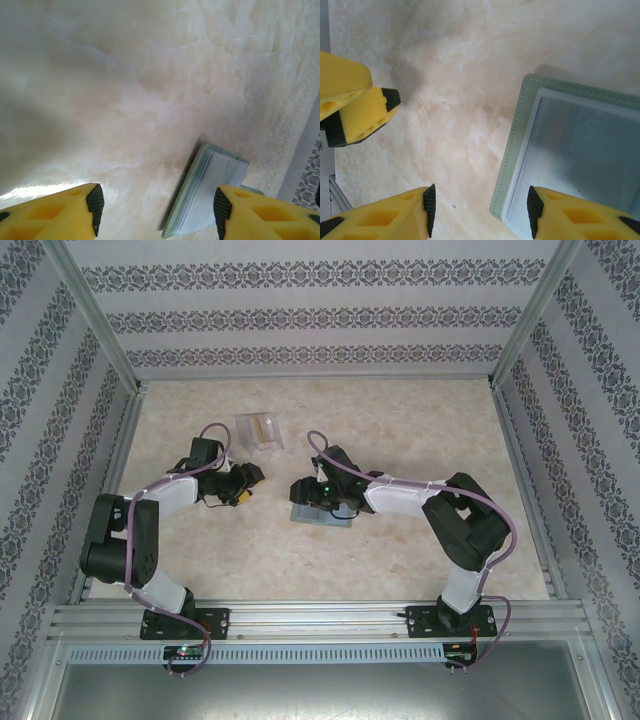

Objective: Put the credit cards into the card holder
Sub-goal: Flip over the card slot in the card holder, then move the storage box to the center of the table.

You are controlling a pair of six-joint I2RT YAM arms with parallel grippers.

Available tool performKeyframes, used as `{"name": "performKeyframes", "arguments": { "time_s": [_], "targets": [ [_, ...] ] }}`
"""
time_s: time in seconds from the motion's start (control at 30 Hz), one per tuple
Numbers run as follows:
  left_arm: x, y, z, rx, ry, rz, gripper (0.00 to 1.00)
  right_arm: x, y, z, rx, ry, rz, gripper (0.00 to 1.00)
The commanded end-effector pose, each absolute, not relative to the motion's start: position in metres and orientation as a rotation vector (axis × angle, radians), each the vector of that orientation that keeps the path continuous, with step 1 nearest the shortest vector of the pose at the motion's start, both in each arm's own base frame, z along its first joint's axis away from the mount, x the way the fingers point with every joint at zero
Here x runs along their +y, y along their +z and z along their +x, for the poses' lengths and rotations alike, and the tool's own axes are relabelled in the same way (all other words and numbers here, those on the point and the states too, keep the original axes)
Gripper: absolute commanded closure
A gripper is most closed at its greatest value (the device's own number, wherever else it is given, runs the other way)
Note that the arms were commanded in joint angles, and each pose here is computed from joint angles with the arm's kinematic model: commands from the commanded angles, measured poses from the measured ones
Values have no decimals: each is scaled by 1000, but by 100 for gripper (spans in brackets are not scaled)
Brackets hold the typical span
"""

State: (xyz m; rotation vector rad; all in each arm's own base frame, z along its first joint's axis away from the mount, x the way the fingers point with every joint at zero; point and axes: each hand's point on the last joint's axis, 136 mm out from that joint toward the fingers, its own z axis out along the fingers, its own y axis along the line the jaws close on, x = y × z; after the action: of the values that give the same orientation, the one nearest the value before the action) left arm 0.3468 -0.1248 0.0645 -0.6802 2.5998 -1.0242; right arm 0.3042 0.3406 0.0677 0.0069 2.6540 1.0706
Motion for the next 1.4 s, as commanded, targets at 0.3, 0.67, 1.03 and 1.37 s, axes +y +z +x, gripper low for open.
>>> {"name": "performKeyframes", "arguments": {
  "time_s": [0.3, 0.67, 1.03, 1.37],
  "targets": [
    [-98, 131, 382, 2558, -719, -520, 36, 222, 137, 305, 2436, 715, 37, 45],
    [-62, 126, 464, 2560, -411, -554, 42, 181, 161, 302, 2351, 510, 4, 44],
    [-45, 93, 507, 2602, -441, -596, 63, 173, 162, 304, 2367, 471, -20, 43],
    [-53, 75, 523, 2639, -487, -548, 94, 177, 167, 310, 2364, 490, -17, 43]
  ]
}}
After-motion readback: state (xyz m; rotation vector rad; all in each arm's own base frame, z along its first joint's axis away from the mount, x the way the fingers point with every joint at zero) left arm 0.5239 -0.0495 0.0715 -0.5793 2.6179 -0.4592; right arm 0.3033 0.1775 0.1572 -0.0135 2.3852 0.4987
